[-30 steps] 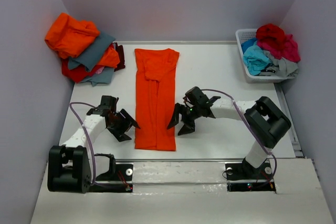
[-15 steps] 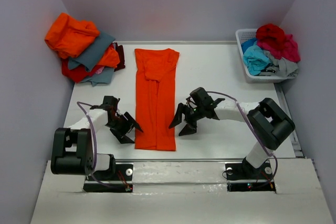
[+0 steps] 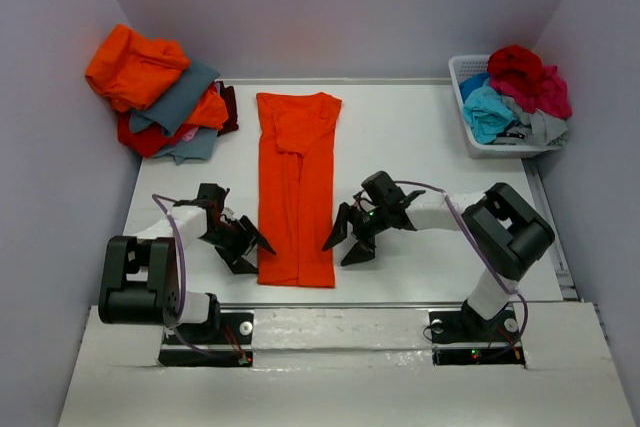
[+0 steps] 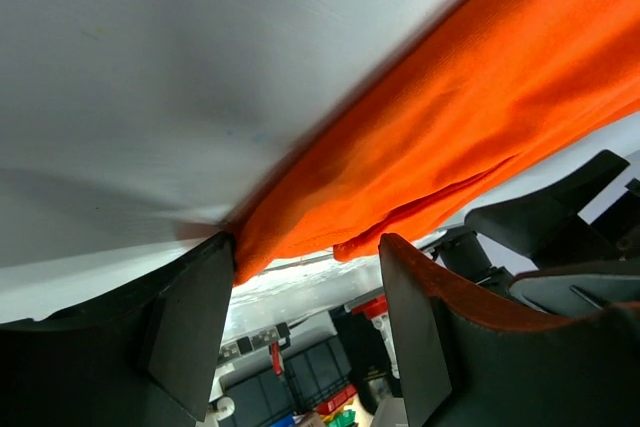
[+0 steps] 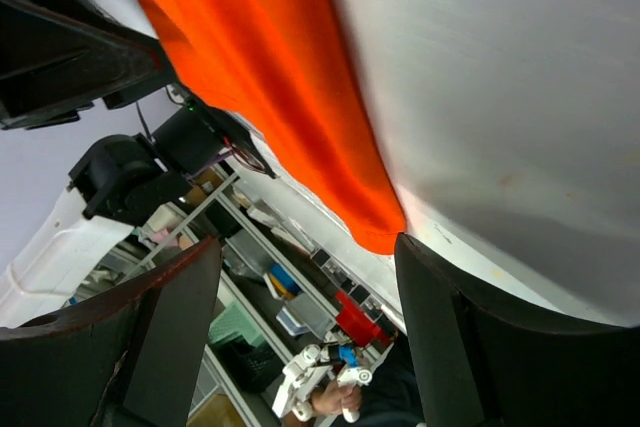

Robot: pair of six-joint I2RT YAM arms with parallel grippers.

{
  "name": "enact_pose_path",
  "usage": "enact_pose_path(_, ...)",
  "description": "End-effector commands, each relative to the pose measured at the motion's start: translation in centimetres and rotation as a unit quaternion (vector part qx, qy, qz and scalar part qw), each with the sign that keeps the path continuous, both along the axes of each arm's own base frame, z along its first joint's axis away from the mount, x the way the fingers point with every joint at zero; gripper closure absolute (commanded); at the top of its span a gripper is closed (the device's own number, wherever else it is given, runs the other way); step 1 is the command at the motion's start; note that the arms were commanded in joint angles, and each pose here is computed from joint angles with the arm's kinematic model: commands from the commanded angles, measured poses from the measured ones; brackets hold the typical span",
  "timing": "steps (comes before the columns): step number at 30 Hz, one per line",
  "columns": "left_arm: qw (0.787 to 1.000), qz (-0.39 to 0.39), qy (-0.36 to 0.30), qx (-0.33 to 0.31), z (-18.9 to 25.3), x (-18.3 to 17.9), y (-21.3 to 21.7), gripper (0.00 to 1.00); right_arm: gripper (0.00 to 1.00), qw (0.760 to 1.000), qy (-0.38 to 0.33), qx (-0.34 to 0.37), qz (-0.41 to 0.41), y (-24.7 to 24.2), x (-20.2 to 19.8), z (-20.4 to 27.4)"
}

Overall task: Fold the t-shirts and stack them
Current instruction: Fold the tshirt

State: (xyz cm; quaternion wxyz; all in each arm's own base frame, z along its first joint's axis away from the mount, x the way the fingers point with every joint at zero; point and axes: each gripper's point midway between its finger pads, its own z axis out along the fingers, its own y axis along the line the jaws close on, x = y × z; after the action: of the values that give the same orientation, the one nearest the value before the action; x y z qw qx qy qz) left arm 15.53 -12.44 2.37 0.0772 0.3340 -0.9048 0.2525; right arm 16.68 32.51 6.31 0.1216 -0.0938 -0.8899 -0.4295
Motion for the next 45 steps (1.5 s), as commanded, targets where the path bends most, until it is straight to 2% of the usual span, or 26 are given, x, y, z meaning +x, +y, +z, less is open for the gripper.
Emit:
enact_pose_path(1,1.0,-0.003,-0.009,-0.02,1.0,-0.2,-0.5,0.31,0.24,1.0,0.006,0.003,0.017,-0.4,-0.2,0.2)
enact_pose_path(8,1.0,-0.003,-0.01,-0.028,1.2,-0.4,-0.6,0.32,0.24,0.999,0.028,-0.015,0.03,-1.2,-1.3,-1.8)
enact_pose_path(15,0.999,-0.014,-0.022,-0.039,1.5,0.1,-0.9,0.32,0.24,0.998,-0.034,0.001,0.055,-0.7,-0.1,-2.4)
enact_pose_path(22,0.999,-0.018,-0.02,-0.042,1.4,-0.1,-1.0,0.32,0.25,0.984,-0.143,0.067,0.081,1.5,2.6,2.4)
enact_pose_path(30,0.998,-0.019,-0.034,-0.05,2.1,0.9,-1.2,0.32,0.25,0.966,-0.193,0.108,0.132,2.8,2.1,6.6)
enact_pose_path(45,0.998,-0.007,-0.036,-0.054,2.3,0.8,-1.3,0.34,0.25,0.982,-0.123,0.053,0.136,1.1,0.3,1.8)
